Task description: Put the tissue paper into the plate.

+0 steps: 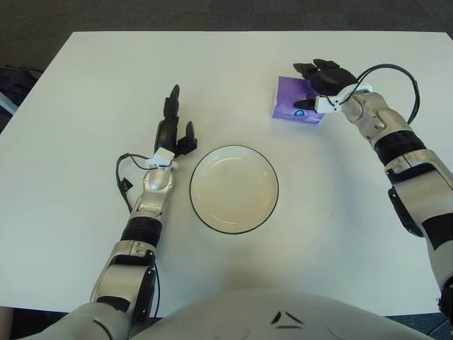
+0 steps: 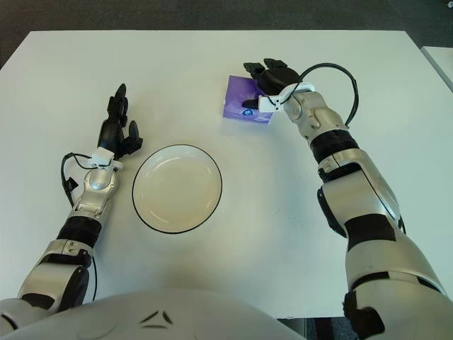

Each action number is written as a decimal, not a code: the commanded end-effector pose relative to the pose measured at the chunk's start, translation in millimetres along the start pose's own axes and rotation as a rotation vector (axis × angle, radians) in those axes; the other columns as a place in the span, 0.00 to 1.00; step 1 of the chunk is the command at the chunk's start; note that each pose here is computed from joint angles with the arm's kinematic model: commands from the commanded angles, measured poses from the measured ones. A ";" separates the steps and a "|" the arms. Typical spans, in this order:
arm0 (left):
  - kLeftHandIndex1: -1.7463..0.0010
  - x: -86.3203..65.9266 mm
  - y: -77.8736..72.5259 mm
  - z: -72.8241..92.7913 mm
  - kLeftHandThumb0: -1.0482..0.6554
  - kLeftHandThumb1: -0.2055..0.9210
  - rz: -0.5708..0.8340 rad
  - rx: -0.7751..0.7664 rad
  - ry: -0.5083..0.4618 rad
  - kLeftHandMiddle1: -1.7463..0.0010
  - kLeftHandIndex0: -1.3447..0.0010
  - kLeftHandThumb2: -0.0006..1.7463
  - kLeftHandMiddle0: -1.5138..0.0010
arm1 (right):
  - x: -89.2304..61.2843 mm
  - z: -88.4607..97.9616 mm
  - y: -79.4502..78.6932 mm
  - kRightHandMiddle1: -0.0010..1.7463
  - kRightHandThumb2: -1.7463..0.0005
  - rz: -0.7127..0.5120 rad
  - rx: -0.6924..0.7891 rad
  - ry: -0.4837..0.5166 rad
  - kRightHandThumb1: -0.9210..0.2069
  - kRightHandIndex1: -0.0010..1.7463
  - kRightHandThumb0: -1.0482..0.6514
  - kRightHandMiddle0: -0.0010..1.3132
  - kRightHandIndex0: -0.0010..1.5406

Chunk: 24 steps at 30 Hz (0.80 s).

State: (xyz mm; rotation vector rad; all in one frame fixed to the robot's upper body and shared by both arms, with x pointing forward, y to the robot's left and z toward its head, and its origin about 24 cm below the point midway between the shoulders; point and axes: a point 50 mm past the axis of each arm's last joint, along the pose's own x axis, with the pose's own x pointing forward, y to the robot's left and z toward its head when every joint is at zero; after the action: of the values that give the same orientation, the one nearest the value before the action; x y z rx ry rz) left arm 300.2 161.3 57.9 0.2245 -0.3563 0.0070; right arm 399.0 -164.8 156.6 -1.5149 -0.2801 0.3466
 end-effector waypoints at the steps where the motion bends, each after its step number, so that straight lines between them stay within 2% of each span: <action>1: 0.79 -63.1 -15.1 -50.4 0.13 1.00 -0.022 -0.024 0.279 0.99 1.00 0.51 0.90 | -2.5 1.5 20.0 0.03 0.70 0.074 -0.028 -0.008 0.00 0.00 0.17 0.00 0.00; 24: 0.81 -61.4 -16.4 -49.2 0.13 1.00 -0.030 -0.013 0.273 0.99 1.00 0.51 0.90 | -6.4 12.3 45.1 0.01 0.66 0.143 -0.211 -0.110 0.00 0.00 0.16 0.00 0.00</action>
State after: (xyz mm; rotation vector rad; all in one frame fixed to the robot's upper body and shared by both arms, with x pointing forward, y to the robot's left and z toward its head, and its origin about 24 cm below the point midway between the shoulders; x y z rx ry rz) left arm 300.1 161.2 57.3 0.2289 -0.3539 0.0053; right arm 395.0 -154.3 145.6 -1.6740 -0.3636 0.4170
